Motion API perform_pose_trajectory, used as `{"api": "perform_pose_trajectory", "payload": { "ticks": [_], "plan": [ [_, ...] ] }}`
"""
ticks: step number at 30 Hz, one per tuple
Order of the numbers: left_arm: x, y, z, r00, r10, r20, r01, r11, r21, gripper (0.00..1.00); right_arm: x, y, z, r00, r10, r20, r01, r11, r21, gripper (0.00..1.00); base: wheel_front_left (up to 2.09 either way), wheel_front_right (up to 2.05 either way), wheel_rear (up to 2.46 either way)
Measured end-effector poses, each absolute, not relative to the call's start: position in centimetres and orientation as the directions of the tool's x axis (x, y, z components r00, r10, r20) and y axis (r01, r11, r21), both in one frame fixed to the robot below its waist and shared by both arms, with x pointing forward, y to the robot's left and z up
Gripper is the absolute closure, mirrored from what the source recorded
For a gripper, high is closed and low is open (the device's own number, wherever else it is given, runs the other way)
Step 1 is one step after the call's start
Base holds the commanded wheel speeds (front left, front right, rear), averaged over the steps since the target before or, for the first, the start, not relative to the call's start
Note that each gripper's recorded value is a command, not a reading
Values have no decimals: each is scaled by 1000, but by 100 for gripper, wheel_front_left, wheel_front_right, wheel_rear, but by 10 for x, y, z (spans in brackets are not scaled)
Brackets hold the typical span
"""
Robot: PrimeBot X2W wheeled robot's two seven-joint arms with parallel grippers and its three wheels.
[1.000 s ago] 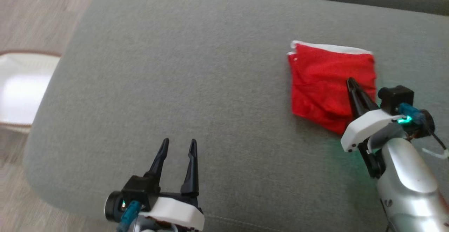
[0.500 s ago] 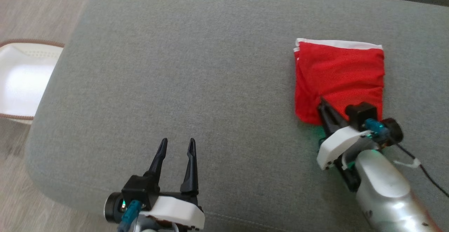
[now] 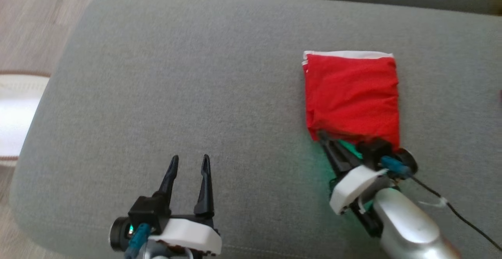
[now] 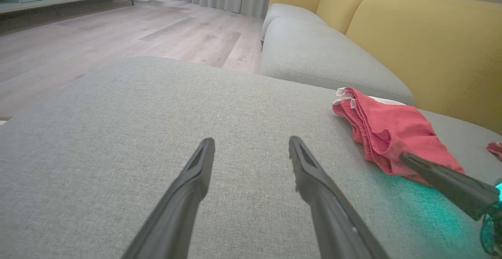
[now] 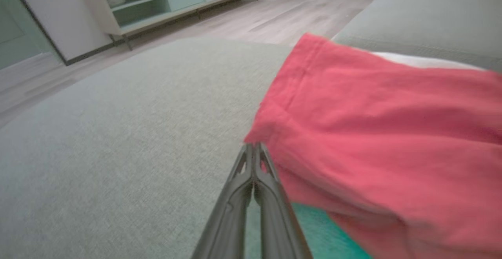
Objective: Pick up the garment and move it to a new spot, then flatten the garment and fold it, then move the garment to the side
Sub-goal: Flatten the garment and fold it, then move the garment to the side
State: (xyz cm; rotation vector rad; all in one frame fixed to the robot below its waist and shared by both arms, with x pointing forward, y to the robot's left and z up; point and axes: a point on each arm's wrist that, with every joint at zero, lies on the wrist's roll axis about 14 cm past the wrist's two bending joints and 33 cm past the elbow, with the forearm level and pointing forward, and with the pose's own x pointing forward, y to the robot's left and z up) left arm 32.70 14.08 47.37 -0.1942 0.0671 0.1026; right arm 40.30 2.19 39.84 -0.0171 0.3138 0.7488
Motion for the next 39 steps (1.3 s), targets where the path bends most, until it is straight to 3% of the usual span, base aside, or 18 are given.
{"api": "perform_pose_trajectory", "payload": {
  "ticks": [6,9,10,11,22,34,39],
  "plan": [
    [313,143,472,993,87,-74,-100,978,-185,0,405,-49,429,846,500,-187,-486,866,116,100,0,0,0],
    [305,142,468,994,71,-79,-84,980,-180,0,390,-81,433,891,421,-171,-406,907,113,54,0,0,0],
    [303,141,467,995,60,-80,-73,981,-178,0,384,-92,433,904,394,-168,-380,919,109,18,0,0,0],
    [300,140,465,995,54,-84,-68,982,-176,0,379,-102,434,916,365,-163,-352,930,107,0,0,0,0],
    [294,134,458,996,-11,-94,-6,984,-178,0,336,-168,435,982,118,-150,-99,987,128,0,0,0,0],
    [296,130,455,994,-31,-103,13,985,-171,0,333,-164,433,982,106,-154,-83,985,150,0,0,0,0],
    [297,130,449,991,-28,-129,6,985,-172,0,352,-140,435,960,179,-214,-116,954,277,0,0,0,0]
  ]
}}
